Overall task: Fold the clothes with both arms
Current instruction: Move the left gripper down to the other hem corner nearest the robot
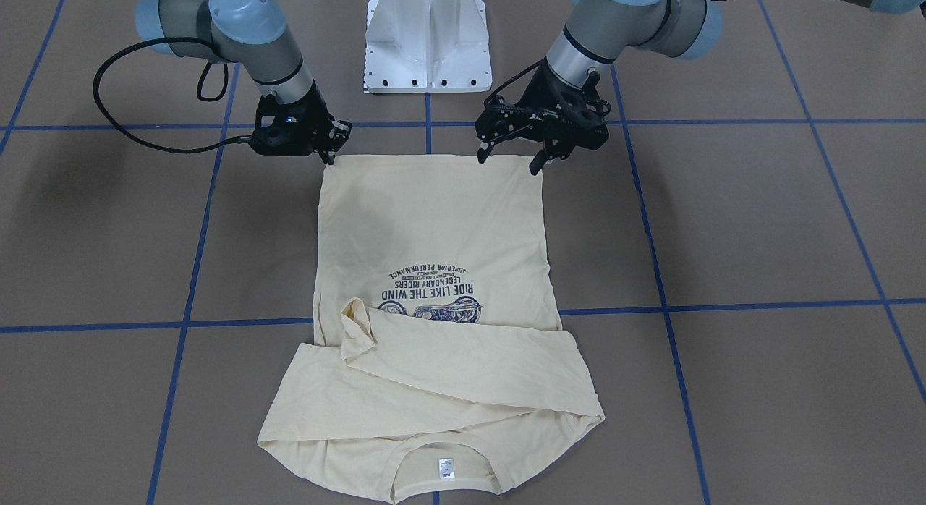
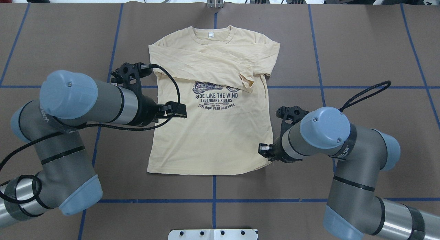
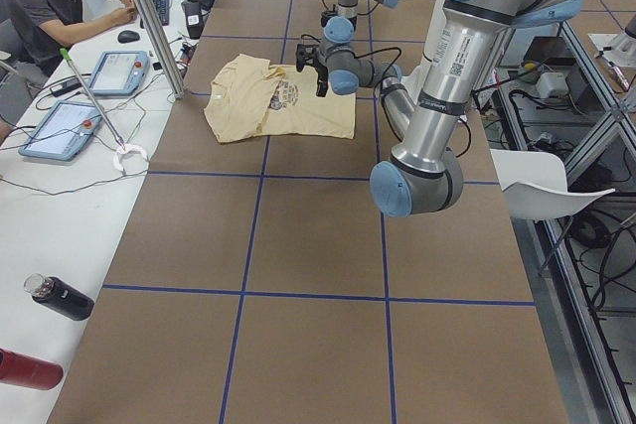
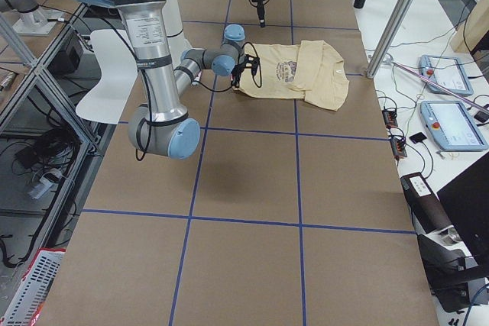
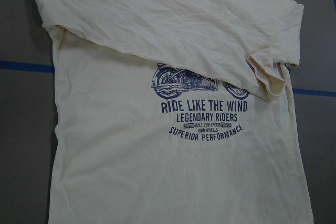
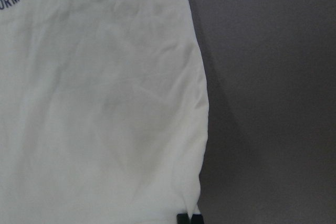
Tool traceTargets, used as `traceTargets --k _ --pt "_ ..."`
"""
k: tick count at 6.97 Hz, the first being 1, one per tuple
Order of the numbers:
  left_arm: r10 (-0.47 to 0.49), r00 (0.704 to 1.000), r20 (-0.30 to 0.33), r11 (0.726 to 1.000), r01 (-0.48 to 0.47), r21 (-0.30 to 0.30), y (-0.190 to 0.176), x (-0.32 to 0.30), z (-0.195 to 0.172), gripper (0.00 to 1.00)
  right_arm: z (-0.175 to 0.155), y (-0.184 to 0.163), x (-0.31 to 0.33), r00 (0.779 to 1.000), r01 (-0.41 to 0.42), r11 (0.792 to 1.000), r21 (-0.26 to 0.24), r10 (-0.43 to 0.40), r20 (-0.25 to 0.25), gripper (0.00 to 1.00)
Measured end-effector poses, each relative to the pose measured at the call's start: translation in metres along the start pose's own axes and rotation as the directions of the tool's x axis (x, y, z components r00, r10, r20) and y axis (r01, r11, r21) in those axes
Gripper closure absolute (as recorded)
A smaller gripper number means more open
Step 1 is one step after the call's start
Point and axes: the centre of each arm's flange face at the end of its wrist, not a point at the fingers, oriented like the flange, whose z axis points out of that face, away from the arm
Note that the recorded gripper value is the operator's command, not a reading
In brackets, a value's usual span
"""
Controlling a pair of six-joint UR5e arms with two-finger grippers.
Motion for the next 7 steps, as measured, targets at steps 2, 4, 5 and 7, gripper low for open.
traceTargets --k 2,4,5,7 --pt "-0.012 0.998 0.062 1.0 0.01 0.029 0.021 -0.023 0.018 0.01 -0.034 0.001 -0.004 1.0 -0.012 1.0 0.01 0.012 0.002 1.0" --pt "-0.014 0.99 0.138 1.0 0.01 0.026 0.058 -0.027 0.042 0.02 -0.07 0.005 -0.008 0.999 -0.028 0.999 0.017 0.029 -0.015 1.0" --pt "-0.01 0.985 0.17 1.0 0.007 0.02 0.073 -0.029 0.051 0.02 -0.077 0.003 -0.009 0.999 -0.037 0.999 0.019 0.038 -0.026 1.0" --pt "0.002 0.976 0.217 1.0 -0.002 -0.001 0.093 -0.041 0.065 0.08 -0.082 -0.002 -0.009 0.998 -0.048 0.999 0.02 0.049 -0.032 1.0"
